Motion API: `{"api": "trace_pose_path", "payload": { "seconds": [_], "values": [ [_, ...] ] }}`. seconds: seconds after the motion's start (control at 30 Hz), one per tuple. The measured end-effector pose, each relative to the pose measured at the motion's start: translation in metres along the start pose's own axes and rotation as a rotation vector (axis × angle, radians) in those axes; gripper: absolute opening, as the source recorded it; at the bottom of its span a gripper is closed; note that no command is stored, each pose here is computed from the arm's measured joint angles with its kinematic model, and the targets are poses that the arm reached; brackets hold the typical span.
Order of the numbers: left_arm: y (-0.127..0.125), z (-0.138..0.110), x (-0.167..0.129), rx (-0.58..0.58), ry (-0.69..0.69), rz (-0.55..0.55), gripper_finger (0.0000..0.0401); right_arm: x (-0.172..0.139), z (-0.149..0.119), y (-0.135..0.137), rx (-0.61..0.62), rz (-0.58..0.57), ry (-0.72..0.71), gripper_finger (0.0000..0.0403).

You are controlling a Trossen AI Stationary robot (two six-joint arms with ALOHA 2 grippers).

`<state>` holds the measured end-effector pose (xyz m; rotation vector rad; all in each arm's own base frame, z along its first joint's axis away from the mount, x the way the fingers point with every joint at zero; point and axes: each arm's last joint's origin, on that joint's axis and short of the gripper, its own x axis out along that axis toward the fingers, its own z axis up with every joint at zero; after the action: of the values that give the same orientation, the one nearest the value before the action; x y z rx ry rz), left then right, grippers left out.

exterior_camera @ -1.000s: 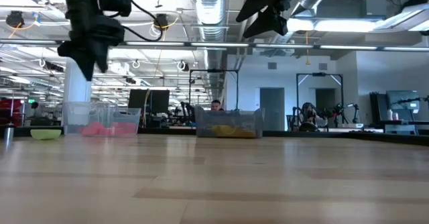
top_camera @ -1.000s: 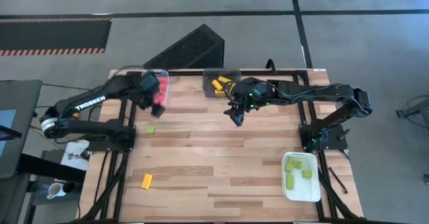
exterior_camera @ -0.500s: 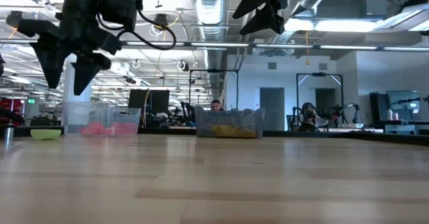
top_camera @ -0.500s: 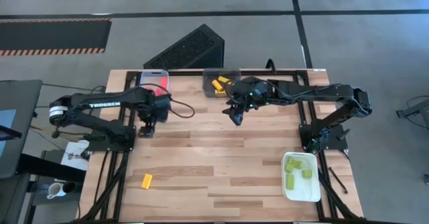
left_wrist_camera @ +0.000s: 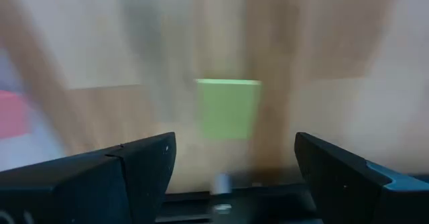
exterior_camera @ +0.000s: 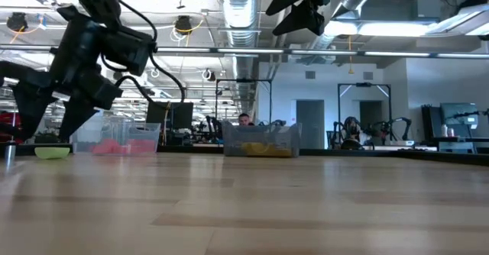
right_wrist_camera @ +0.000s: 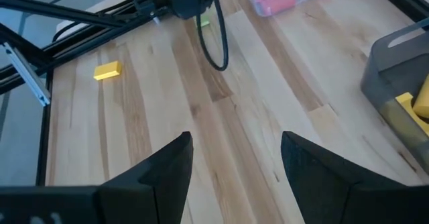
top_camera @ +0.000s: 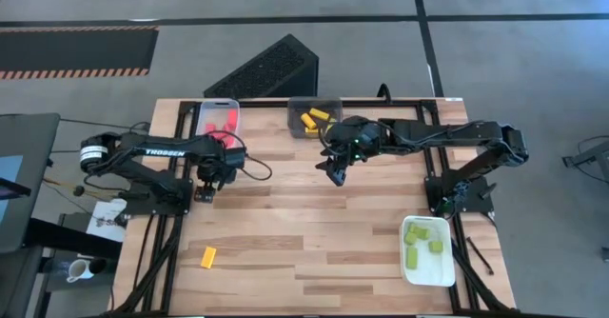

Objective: Sort & place blocks by color
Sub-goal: Put the green block into the white bin

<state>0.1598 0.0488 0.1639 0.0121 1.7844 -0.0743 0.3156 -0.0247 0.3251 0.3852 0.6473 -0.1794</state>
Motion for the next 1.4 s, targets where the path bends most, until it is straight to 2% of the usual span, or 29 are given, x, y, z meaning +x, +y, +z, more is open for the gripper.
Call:
{"api": "trace_pose_path", "payload": {
  "seconds": [0.1,0.3,0.53,0.83,0.97,1.13,1.27,1.4],
  "values": [
    [0.002,0.002,0.001,-0.007,-0.007,0.059,0.0286,0.000,0.000,0.000,0.001,-0.001,-0.001,0.0249],
    [0.004,0.008,0.002,0.025,-0.057,0.057,0.0286,0.000,0.001,-0.002,0.005,-0.006,-0.003,0.0249],
    [0.006,0.017,0.019,0.046,0.040,-0.003,0.0286,0.000,0.001,-0.002,0.004,-0.005,-0.002,0.0249],
    [0.010,0.026,0.031,0.043,0.107,0.012,0.0282,0.000,-0.003,0.000,0.007,-0.010,0.027,0.0249],
    [0.010,0.026,0.031,0.042,0.100,0.020,0.0245,0.000,-0.004,-0.001,0.011,-0.016,0.042,0.0249],
    [0.011,0.027,0.028,0.040,0.093,0.021,0.0160,0.000,-0.004,-0.001,0.011,-0.016,0.044,0.0249],
    [0.010,0.034,0.018,0.032,0.039,-0.062,0.0097,0.000,-0.004,-0.001,0.011,-0.017,0.044,0.0249],
    [0.012,0.046,-0.002,-0.001,-0.055,-0.158,0.0087,0.000,-0.007,-0.002,0.011,-0.026,0.068,0.0249]
  ]
}}
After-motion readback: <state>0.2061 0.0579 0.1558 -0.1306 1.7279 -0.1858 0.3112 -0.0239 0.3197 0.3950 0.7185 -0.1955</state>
